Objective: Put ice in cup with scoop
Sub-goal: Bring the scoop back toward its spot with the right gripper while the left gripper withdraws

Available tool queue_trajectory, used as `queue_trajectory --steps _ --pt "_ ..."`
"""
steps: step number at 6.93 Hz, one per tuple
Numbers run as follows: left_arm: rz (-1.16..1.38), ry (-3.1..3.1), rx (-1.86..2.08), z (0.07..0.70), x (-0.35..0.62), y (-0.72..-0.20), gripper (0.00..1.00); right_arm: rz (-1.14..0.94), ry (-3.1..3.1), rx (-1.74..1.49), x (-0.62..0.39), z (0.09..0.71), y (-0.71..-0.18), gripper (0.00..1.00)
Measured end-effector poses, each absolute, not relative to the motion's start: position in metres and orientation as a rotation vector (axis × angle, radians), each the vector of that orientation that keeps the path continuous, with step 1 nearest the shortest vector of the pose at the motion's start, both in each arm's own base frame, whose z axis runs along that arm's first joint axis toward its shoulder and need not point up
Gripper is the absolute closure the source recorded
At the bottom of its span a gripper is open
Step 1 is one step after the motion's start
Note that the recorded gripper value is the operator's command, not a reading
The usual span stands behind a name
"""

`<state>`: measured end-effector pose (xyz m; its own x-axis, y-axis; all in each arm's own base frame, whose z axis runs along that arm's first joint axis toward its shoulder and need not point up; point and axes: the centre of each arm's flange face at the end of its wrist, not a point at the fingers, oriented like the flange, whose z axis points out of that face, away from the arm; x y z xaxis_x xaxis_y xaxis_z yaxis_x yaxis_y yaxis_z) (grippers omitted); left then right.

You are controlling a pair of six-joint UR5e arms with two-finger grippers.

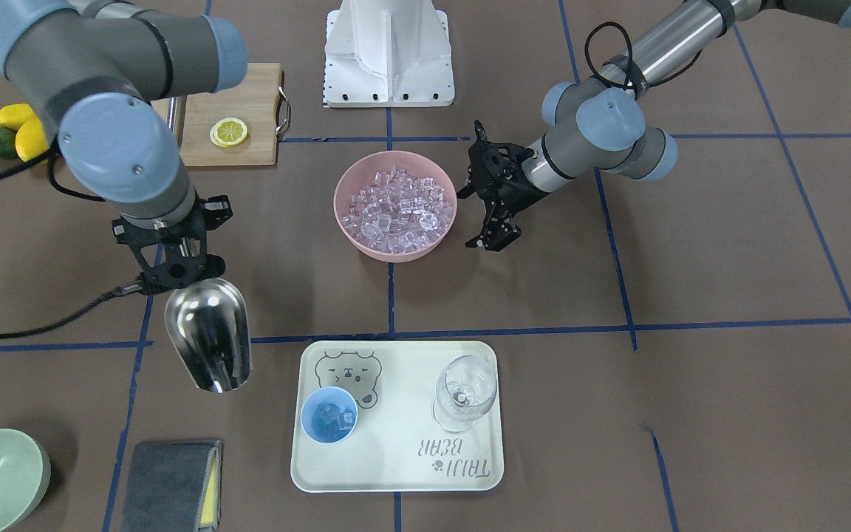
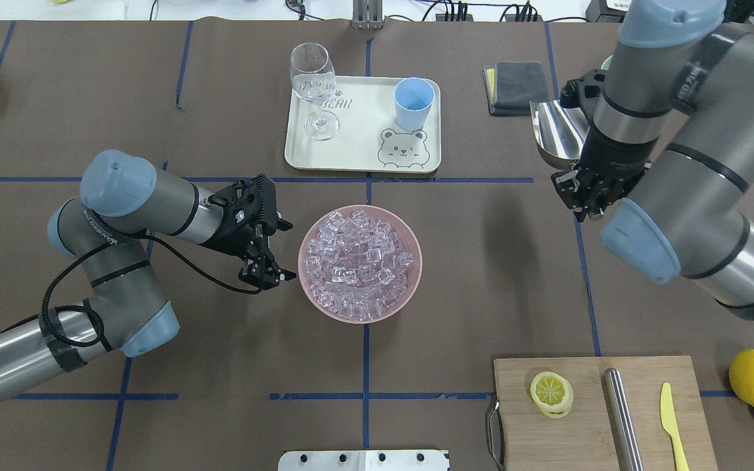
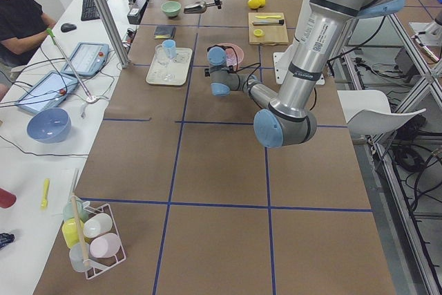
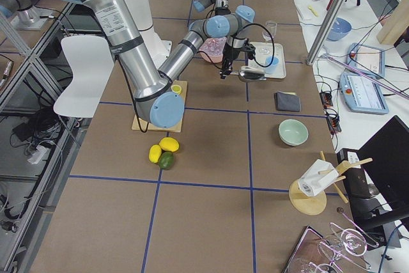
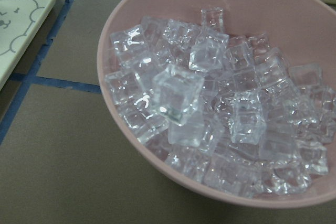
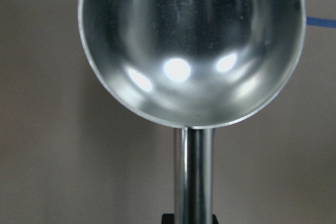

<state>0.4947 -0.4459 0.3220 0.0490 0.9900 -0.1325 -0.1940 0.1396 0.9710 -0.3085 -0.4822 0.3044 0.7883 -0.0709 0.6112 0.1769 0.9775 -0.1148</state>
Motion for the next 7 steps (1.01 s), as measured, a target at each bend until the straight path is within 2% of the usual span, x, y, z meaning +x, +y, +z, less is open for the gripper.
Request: queue_trajectory --steps 2,7 --pt "1.157 1.090 0.982 0.322 0.486 -0.454 0.00 -0.030 -0.641 -0.204 -0.291 0.337 -0.457 1.00" --pt "1.019 0.941 0.840 0.360 0.397 -0.493 0.00 0.000 -0.681 -0.155 -0.292 0.446 -0.398 1.00"
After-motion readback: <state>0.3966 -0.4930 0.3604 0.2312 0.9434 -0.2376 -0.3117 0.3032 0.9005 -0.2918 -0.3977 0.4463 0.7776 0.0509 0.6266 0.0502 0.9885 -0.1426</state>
